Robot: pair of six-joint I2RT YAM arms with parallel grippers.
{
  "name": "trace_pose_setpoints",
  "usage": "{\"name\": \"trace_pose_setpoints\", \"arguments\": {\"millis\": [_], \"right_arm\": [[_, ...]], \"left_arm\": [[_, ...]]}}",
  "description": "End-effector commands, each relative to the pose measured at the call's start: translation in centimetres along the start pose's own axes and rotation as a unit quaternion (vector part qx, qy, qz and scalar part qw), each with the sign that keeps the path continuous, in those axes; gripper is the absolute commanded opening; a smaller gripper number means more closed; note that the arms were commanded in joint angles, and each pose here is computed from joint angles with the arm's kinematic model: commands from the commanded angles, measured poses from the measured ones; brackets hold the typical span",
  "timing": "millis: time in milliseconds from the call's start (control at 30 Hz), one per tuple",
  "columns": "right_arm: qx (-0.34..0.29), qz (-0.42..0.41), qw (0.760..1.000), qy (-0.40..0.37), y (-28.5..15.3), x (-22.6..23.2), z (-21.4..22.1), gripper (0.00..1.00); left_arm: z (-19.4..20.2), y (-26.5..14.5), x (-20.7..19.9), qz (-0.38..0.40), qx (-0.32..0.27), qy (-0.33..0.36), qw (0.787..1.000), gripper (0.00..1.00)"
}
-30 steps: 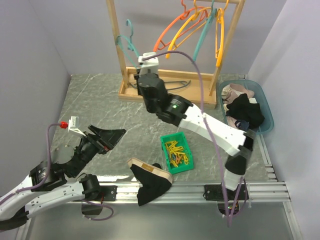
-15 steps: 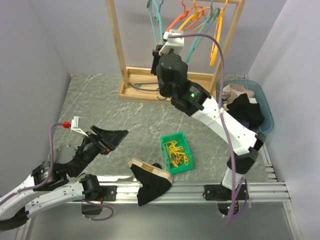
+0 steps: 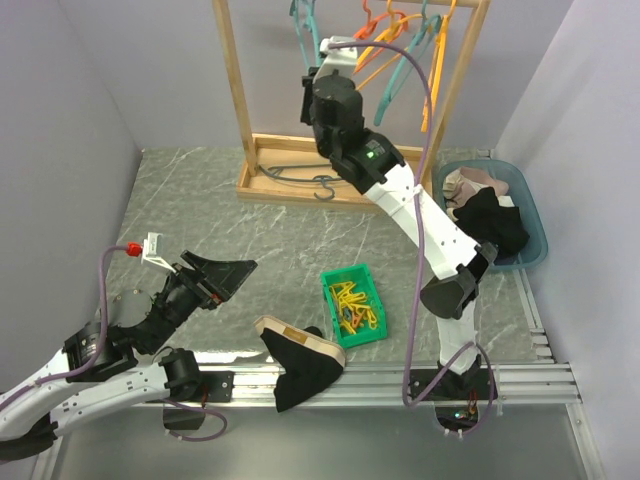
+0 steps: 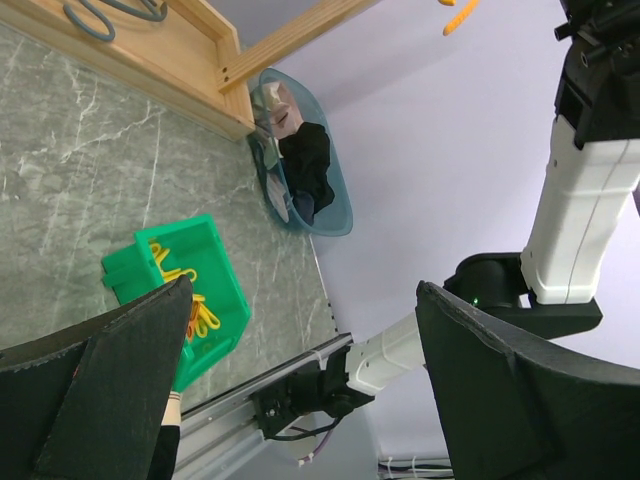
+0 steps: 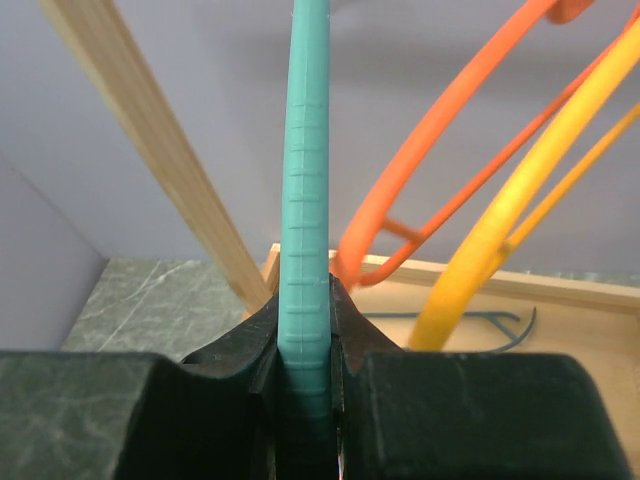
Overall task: Remove the underwear clipped to the hanger
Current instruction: Place the hanger at the clothesline.
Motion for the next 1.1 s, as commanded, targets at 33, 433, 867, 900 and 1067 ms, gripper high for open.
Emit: {"name": "trace_pose_setpoints", "arguments": {"millis": [33, 433, 867, 900, 1067], "right_arm": [[-0.032, -0.027, 0.998, 0.05, 0.5, -2.1, -4.4, 0.0], [0.023, -0.071, 0.995, 0.073, 0.8, -4.8, -5.0, 0.0], [0.066, -0.087, 0.988, 0.108, -0.7, -6.4, -6.2, 0.0], [0.069, -0.09, 0.988, 0.107, -0.8, -6.4, -6.2, 0.0], [0.096, -0.084, 0.986, 0.103, -1.7, -7.1, -4.6, 0.1]], "left_arm": [[-0.7, -0.2, -0.9, 0.015, -0.005, -0.013, 1.0, 0.99], [-0.6, 0.2, -1.3, 0.018, -0.003, -0.016, 1.0, 0.99], [-0.4, 0.4, -1.3, 0.017, 0.0, -0.021, 1.0, 0.99], [-0.4, 0.4, -1.3, 0.018, -0.001, -0.022, 1.0, 0.99], [-0.3, 0.3, -1.0, 0.016, 0.001, -0.025, 1.0, 0.99]]}}
Point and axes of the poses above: each gripper's point midway between its finger pads, its own y axis out along the fingers, its own x axis along the line the jaws close on, z = x × y, the point moved 10 cm from there along -y, back along the fingers, and after that the axes turned 10 degrees about y, right-handed, at the moved point
